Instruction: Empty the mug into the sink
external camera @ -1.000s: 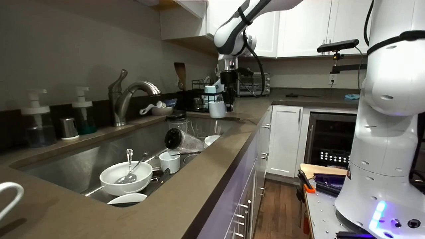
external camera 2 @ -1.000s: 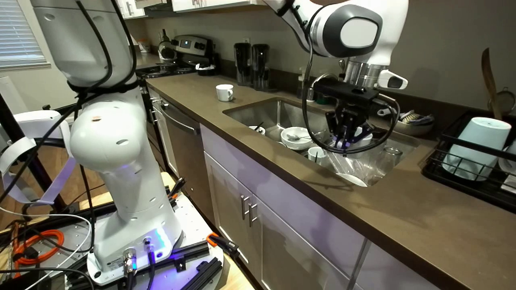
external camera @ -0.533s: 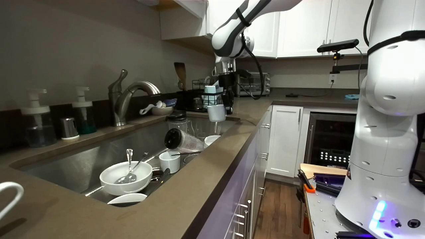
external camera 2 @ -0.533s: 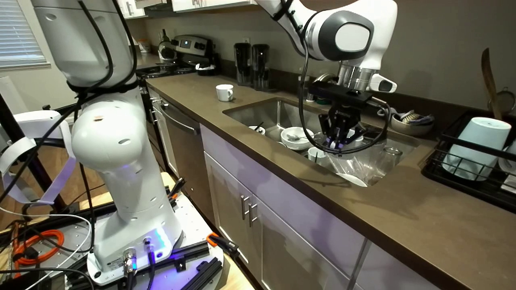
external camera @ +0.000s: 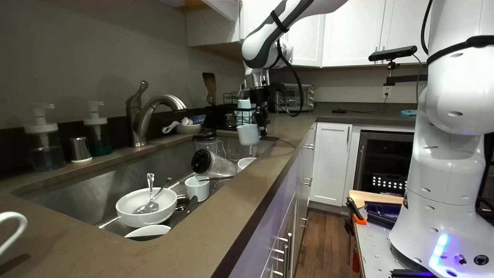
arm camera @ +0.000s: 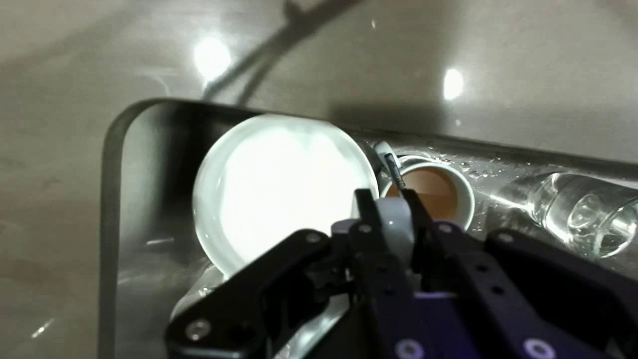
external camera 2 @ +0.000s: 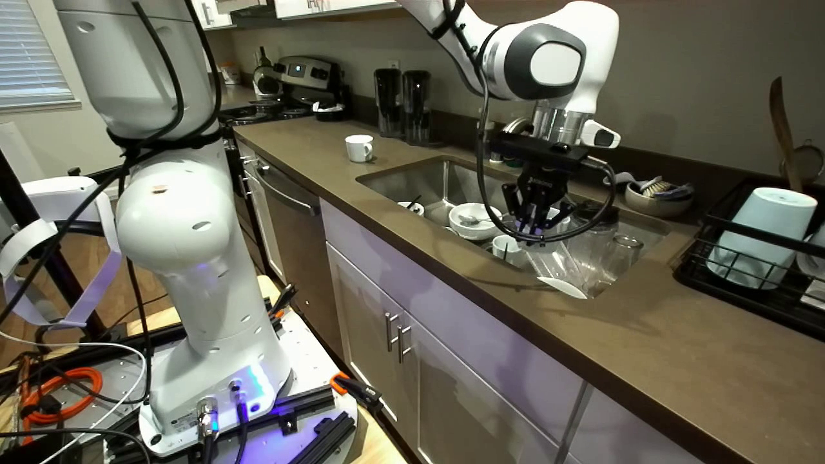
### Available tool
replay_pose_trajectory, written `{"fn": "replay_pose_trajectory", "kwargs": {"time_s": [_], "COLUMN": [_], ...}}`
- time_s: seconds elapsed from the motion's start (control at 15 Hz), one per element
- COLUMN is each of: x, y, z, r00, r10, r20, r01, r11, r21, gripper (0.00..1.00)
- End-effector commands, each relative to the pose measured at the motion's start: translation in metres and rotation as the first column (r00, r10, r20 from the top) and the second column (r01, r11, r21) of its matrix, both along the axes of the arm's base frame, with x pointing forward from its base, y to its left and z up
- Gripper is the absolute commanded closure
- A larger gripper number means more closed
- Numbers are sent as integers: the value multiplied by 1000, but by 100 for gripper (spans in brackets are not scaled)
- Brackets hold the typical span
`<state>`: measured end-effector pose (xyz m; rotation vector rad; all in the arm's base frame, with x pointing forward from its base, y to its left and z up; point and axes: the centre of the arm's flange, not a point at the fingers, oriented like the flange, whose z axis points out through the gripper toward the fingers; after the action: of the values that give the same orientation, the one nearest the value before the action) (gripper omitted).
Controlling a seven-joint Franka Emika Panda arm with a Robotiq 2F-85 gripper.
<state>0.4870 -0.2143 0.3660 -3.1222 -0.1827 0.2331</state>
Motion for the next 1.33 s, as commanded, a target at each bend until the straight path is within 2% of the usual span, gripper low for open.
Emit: {"fn": "replay_pose_trajectory", "kwargs": {"time_s": [0.0,0.27,0.4,0.53,0.67,0.87,1.27], "x": [8,22,27,30,30,28,13], "y": [35,74,89,101,112,127,153], "z": [12,16,15,18,19,18,4], "r00": [983,936,906,870,839,795,714], "r10": [185,344,404,461,496,530,534], "r20": [-4,-78,-127,-173,-223,-296,-453], "r01": [-185,-352,-423,-493,-544,-602,-676], "r11": [981,922,876,816,748,629,355], "r21": [-60,-164,-232,-303,-381,-492,-646], "gripper": [95,95,95,95,95,95,95]}}
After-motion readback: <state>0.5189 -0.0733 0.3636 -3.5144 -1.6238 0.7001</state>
